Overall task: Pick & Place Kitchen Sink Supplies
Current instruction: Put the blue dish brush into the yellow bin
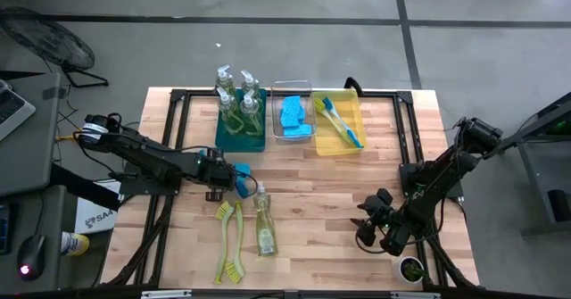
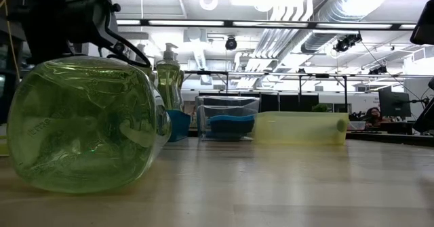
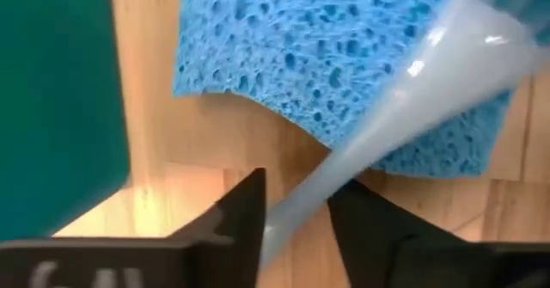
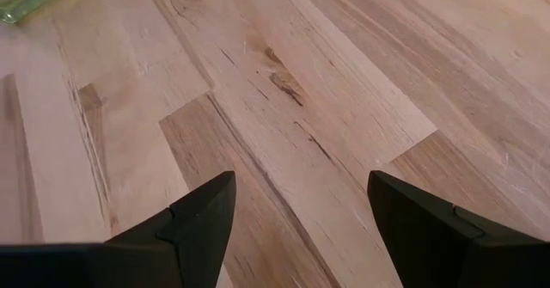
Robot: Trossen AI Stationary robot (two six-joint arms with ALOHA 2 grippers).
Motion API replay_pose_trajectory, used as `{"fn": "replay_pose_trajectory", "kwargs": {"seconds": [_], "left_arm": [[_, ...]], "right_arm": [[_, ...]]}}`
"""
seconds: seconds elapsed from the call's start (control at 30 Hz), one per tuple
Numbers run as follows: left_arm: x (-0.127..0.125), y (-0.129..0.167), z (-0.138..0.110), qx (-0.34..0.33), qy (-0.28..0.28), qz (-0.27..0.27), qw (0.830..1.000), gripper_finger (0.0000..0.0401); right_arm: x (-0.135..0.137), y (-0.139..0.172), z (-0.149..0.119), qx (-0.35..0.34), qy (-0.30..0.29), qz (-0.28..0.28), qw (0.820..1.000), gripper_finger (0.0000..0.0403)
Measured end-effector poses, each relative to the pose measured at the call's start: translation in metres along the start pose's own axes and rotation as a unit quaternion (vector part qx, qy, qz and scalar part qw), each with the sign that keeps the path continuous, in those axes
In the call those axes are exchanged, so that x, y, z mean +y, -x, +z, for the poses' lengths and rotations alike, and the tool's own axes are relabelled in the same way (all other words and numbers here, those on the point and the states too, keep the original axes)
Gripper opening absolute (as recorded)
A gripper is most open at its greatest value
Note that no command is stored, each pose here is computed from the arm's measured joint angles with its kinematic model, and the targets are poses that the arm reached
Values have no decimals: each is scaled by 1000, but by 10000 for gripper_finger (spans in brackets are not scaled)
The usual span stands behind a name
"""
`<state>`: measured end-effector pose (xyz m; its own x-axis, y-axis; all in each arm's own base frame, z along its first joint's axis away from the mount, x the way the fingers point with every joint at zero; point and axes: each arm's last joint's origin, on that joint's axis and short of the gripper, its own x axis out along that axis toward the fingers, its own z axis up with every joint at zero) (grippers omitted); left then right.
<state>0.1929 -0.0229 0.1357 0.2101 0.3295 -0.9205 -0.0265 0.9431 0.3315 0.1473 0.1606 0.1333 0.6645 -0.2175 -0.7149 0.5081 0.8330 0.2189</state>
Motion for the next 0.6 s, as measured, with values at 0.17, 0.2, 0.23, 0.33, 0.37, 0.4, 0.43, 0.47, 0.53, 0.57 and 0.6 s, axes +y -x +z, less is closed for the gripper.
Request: {"fn": "replay_pose_trajectory", "kwargs": {"seconds": [0.17,0.2,0.23,0.33,0.37,0.4,0.43,0.47,0.53,0.57,0.6], "left_arm": [[1,-1,2,-6,4,8,1000,34],[1,-1,1,-4,13,7,1000,34],[1,-1,0,-2,17,9,1000,34],[1,1,2,-4,27,13,1000,34],[1,2,4,-5,30,13,999,34],[1,3,5,-7,32,8,999,34],[2,5,8,-8,35,4,999,34],[2,7,10,-9,37,0,999,34],[3,11,13,-5,38,-7,999,34],[3,13,14,-1,38,-12,999,34],[4,16,16,1,39,-16,999,34]], "right_arm": [[1,0,0,-1,-2,2,1000,259],[1,0,0,-2,-2,2,1000,259],[1,0,0,-2,-2,2,1000,259],[1,0,0,-2,-3,3,1000,259],[1,-1,-1,-2,-3,4,1000,259],[1,-1,-1,0,-2,4,1000,259],[1,-1,-2,2,-1,3,1000,259],[2,-2,-2,3,-1,3,1000,259],[2,-4,-4,10,2,0,1000,259],[2,-5,-6,12,3,-1,1000,259],[2,-6,-7,13,4,-3,1000,259]]}}
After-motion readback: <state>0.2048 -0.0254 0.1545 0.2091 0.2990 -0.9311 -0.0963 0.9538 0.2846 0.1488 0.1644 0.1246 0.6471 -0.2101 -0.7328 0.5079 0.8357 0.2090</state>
